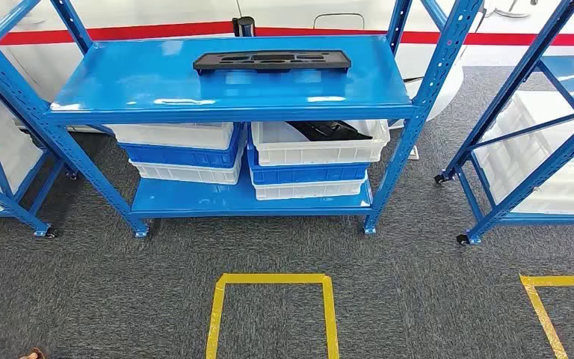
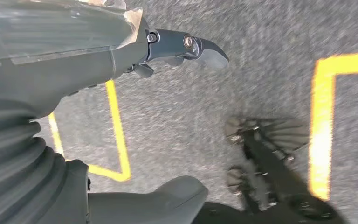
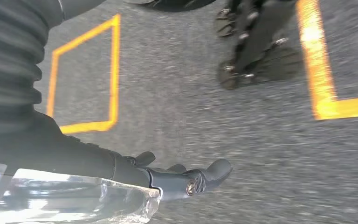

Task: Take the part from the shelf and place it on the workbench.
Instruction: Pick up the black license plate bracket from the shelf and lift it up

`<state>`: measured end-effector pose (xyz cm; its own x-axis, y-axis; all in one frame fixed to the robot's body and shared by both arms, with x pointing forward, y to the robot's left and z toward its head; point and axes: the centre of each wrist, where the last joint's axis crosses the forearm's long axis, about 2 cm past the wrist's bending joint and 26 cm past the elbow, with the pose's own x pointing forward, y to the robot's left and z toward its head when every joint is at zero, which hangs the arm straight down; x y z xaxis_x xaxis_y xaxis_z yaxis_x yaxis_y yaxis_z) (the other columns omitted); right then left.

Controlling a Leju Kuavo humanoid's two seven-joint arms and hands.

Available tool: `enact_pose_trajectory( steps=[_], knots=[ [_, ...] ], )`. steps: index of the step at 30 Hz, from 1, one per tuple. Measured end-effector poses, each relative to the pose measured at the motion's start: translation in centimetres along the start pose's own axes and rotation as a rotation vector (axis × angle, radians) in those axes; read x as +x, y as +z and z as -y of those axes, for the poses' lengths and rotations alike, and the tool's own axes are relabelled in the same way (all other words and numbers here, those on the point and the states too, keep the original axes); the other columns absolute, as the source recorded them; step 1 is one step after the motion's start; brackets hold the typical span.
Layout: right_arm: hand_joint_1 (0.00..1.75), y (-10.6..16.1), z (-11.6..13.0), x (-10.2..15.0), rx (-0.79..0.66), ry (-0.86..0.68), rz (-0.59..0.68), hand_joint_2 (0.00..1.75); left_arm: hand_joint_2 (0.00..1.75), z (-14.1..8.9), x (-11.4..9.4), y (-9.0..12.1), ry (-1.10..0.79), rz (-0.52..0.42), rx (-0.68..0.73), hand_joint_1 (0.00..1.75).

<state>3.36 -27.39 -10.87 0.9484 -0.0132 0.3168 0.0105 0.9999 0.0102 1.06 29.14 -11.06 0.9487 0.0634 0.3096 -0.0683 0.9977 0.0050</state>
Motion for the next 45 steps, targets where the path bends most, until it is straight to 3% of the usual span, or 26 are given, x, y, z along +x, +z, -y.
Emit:
enact_pose_trajectory(
  steps=[9, 16, 18, 20, 22, 26, 31, 35, 45],
  knots=[
    [0.0, -0.7, -2.9, 4.5, -0.004, 0.002, 0.159, 1.75, 1.75, 0.0, 1.0, -0.3, 0.073, 0.141, 0.042, 0.0],
    [0.0, -0.9, -4.8, 7.8, -0.037, -0.021, 0.299, 1.75, 1.75, 0.5, 3.2, -0.7, 0.114, 0.287, 0.069, 0.0],
    [0.0, -0.9, -5.3, 8.7, -0.05, -0.029, 0.343, 0.87, 1.75, 0.7, 3.9, -0.9, 0.124, 0.332, 0.076, 0.0],
    [0.0, -0.9, -5.8, 9.7, -0.066, -0.037, 0.387, 0.87, 1.75, 1.0, 4.5, -1.0, 0.134, 0.375, 0.082, 0.0],
    [0.0, -0.8, -6.3, 10.7, -0.08, -0.042, 0.431, 1.75, 1.75, 1.3, 5.2, -1.1, 0.143, 0.416, 0.086, 0.0],
    [0.0, -0.7, -7.5, 13.2, -0.106, -0.029, 0.534, 1.75, 1.75, 2.1, 6.7, -1.3, 0.152, 0.504, 0.089, 0.0],
    [0.0, 0.0, -8.9, 18.2, -0.085, 0.093, 0.716, 1.75, 1.75, 3.3, 8.9, -1.5, 0.146, 0.599, 0.082, 0.0],
    [0.0, 0.8, -9.9, 22.1, -0.063, 0.214, 0.864, 1.75, 0.0, 4.1, 10.1, -1.6, 0.13, 0.654, 0.067, 0.0],
    [0.0, 4.8, -12.5, 30.5, -0.037, 0.429, 1.2, 1.75, 0.0, 5.7, 11.6, -1.6, 0.076, 0.697, 0.032, 0.0]
  ],
)
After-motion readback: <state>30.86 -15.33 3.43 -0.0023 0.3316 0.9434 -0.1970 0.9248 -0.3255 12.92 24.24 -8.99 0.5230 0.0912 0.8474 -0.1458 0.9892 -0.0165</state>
